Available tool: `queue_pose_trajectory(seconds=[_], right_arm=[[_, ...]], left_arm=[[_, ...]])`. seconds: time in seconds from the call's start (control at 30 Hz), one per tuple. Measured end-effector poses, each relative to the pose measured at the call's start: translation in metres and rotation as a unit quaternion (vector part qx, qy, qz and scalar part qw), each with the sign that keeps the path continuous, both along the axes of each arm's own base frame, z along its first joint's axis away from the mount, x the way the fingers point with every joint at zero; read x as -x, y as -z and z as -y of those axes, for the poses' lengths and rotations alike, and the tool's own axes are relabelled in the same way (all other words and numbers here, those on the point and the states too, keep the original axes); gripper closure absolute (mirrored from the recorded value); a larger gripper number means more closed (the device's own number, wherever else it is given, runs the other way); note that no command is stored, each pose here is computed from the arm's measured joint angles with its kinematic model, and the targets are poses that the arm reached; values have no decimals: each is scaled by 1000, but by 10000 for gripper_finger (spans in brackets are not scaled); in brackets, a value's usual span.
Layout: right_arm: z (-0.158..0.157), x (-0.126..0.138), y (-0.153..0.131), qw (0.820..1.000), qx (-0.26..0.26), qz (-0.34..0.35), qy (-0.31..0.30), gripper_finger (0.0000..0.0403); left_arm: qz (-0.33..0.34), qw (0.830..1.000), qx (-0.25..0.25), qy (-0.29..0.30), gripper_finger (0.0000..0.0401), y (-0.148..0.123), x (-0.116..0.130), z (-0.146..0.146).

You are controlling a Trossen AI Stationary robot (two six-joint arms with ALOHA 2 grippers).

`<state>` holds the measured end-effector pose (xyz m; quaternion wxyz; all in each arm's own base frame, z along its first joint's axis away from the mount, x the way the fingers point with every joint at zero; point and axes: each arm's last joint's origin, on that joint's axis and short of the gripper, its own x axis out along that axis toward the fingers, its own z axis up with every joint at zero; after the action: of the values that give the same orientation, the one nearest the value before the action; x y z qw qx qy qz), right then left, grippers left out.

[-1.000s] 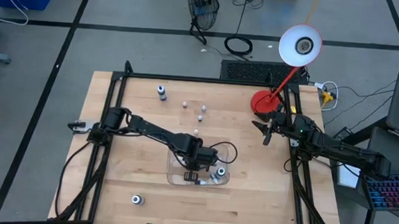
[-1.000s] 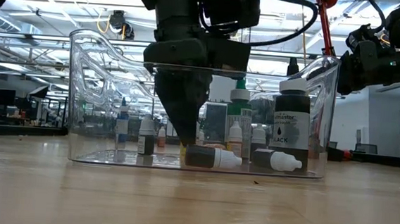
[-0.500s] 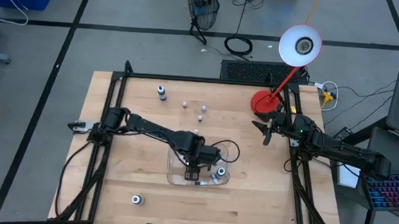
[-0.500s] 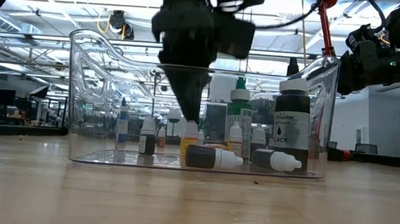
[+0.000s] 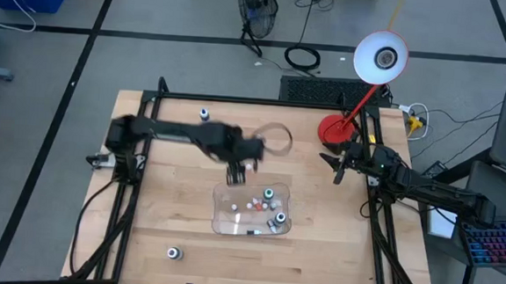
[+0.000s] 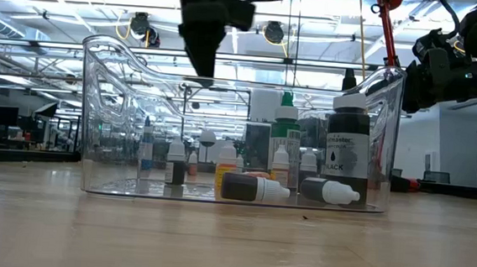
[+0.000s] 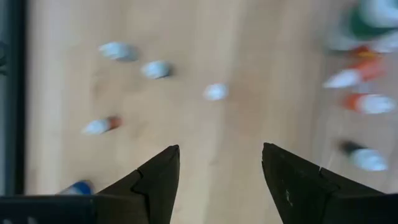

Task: Pick & Place food coloring
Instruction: Put the small red food coloring bottle into the transparent bin

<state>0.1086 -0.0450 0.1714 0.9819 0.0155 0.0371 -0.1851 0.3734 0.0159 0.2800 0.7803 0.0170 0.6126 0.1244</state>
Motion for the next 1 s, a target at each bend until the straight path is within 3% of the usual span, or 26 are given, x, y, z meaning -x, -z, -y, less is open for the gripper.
queue_pose_trajectory(seconds=[0.17, 0.3, 0.43, 0.77, 1.0], right_arm=[[0, 0, 0, 1000, 0, 0, 0, 232], [0, 0, 0, 1000, 0, 0, 0, 232], [0, 0, 0, 1000, 0, 0, 0, 232], [0, 0, 0, 1000, 0, 0, 0, 232], [0, 0, 0, 1000, 0, 0, 0, 232]], left_arm=[[69, 996, -5, -62, 171, -2, 30, -67], [103, 987, 19, -120, 171, 13, 47, -116], [101, 979, 46, -169, 171, 34, 56, -147], [41, 985, 57, -160, 171, 84, 46, -169], [34, 985, 58, -159, 171, 98, 40, -172]])
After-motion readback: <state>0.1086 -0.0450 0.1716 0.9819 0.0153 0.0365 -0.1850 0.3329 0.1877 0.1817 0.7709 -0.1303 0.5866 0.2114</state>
